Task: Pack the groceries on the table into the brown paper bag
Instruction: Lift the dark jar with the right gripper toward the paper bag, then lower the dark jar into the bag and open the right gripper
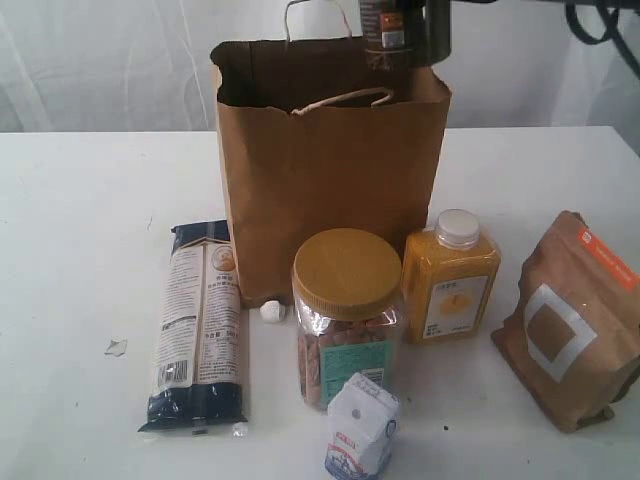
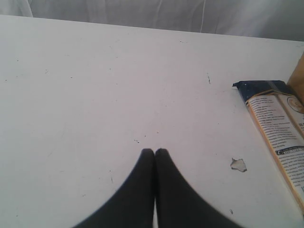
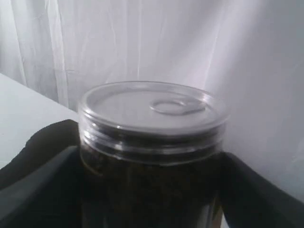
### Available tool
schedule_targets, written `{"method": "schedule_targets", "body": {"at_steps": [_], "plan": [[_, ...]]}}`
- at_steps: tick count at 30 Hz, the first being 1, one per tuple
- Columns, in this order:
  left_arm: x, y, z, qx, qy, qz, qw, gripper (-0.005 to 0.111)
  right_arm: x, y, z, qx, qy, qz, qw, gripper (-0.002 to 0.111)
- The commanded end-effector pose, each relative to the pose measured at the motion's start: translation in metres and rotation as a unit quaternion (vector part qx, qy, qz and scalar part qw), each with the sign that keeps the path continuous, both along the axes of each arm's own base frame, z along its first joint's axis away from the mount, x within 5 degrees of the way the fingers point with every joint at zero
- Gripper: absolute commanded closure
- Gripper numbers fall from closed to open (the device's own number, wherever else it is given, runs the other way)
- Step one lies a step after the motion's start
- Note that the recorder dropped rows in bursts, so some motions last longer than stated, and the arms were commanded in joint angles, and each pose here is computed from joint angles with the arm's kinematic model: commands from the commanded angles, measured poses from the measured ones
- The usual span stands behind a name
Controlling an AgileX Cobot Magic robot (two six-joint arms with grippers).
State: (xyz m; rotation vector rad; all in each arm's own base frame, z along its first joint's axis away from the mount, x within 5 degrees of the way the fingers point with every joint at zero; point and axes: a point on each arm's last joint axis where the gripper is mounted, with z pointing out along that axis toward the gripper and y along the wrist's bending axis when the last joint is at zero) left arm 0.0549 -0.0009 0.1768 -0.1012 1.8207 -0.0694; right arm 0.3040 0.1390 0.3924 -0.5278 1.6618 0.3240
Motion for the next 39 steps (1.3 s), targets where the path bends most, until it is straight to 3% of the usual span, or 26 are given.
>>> {"method": "schedule_targets", "body": {"at_steps": [1,15,18,23,28,32,39], "plan": [[0.0,0.0,-0.001,0.001,0.0,-0.004,1.0,0.107,0.006,0.003,-0.001,0.007,0.0,-0.008,1.0,0.108],[0.0,0.0,-0.001,0.001,0.0,-0.004,1.0,0.107,0.028,0.009,-0.021,0.004,0.02,-0.029,0.999,0.107],[0.0,0.0,-0.001,0.001,0.0,-0.004,1.0,0.107,0.028,0.009,-0.021,-0.002,0.018,-0.028,0.999,0.097],[0.0,0.0,-0.001,0.001,0.0,-0.004,1.0,0.107,0.028,0.009,-0.021,-0.002,0.018,-0.028,0.999,0.066],[0.0,0.0,-0.001,0.001,0.0,-0.004,1.0,0.107,0.029,0.007,-0.02,-0.001,0.012,-0.04,0.999,0.064],[0.0,0.0,-0.001,0.001,0.0,-0.004,1.0,0.107,0.035,0.008,-0.029,-0.006,0.021,-0.044,0.999,0.045],[0.0,0.0,-0.001,0.001,0.0,-0.004,1.0,0.107,0.04,0.01,-0.037,-0.01,0.029,-0.048,0.998,0.045]]}}
